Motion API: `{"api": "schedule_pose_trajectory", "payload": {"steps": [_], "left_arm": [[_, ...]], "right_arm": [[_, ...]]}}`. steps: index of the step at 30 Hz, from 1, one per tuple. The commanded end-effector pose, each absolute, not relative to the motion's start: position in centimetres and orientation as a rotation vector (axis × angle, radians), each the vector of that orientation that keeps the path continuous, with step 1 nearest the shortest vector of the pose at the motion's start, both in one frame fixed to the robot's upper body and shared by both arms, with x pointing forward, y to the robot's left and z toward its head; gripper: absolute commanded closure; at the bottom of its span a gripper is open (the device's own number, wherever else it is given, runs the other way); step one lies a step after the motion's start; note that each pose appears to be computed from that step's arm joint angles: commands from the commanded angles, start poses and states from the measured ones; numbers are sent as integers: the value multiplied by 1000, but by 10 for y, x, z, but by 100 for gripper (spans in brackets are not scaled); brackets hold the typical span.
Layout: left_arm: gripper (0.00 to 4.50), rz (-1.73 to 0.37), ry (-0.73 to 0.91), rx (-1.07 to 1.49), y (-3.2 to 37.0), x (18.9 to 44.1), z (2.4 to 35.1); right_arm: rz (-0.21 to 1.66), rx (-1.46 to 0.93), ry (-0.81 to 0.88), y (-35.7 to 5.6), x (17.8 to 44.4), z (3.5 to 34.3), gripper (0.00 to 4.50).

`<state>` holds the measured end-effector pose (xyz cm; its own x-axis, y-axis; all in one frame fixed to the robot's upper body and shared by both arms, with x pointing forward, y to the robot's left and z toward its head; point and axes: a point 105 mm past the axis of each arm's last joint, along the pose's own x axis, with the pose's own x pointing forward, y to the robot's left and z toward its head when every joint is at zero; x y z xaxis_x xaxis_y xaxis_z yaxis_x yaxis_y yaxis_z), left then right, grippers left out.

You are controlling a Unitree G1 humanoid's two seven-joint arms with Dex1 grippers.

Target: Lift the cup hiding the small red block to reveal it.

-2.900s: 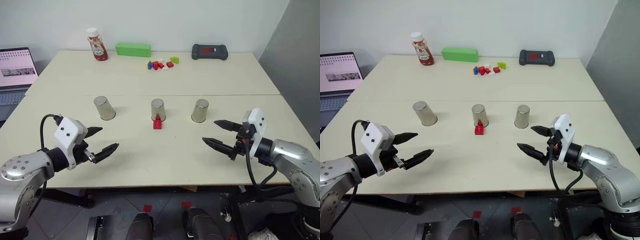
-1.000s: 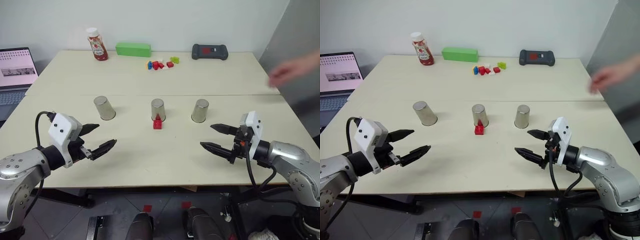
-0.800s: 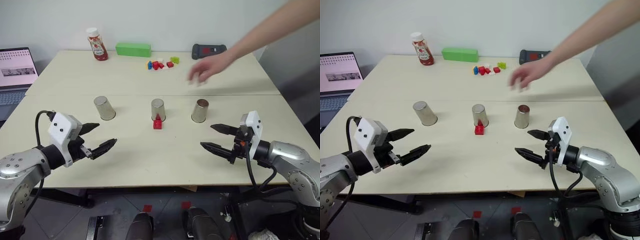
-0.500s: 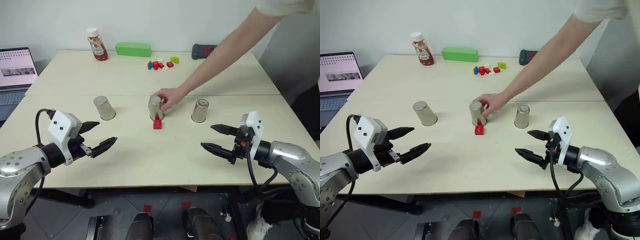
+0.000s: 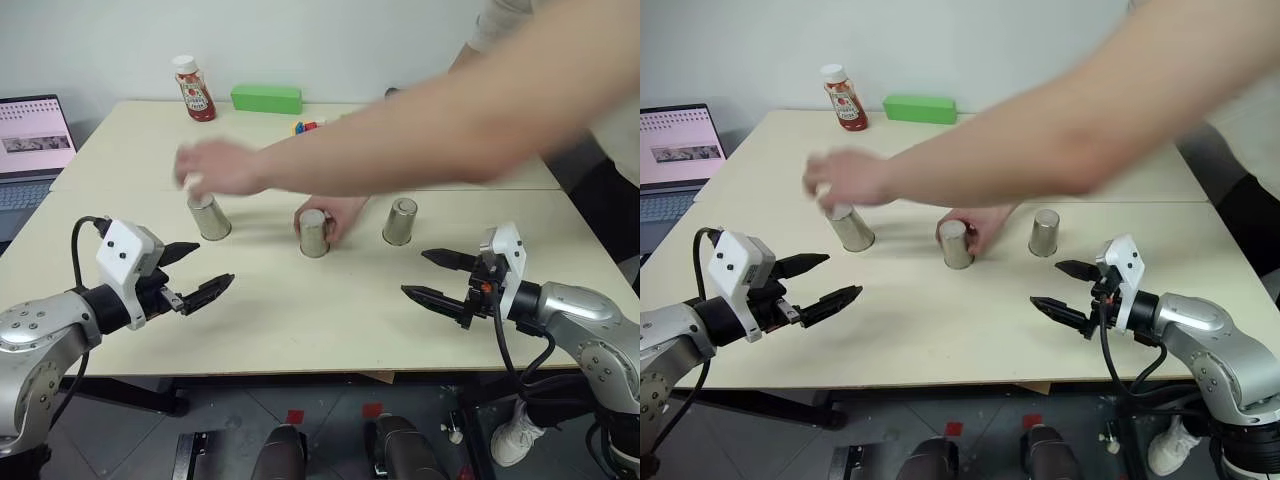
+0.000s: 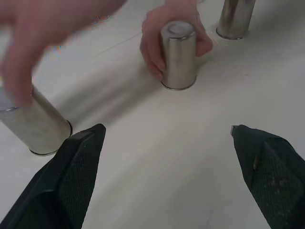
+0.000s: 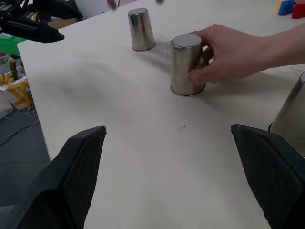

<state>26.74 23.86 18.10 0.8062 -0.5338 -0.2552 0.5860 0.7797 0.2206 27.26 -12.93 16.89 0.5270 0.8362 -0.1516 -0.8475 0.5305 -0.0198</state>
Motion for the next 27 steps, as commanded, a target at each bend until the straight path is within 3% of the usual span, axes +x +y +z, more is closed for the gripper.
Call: {"api": "schedule_pose_trajectory", "payload": {"steps": [1,13,27], "left_arm": [[0,-602,156,319,241,268,192],[0,-627,138,291,236,270,194],[0,-366,121,289,273,308,191]], "right_arm": [[1028,-112,86,-125,268,180,4],[1070,-107,94,-120,265,178,4],[1192,-93,87,-86,264,185,4]]}}
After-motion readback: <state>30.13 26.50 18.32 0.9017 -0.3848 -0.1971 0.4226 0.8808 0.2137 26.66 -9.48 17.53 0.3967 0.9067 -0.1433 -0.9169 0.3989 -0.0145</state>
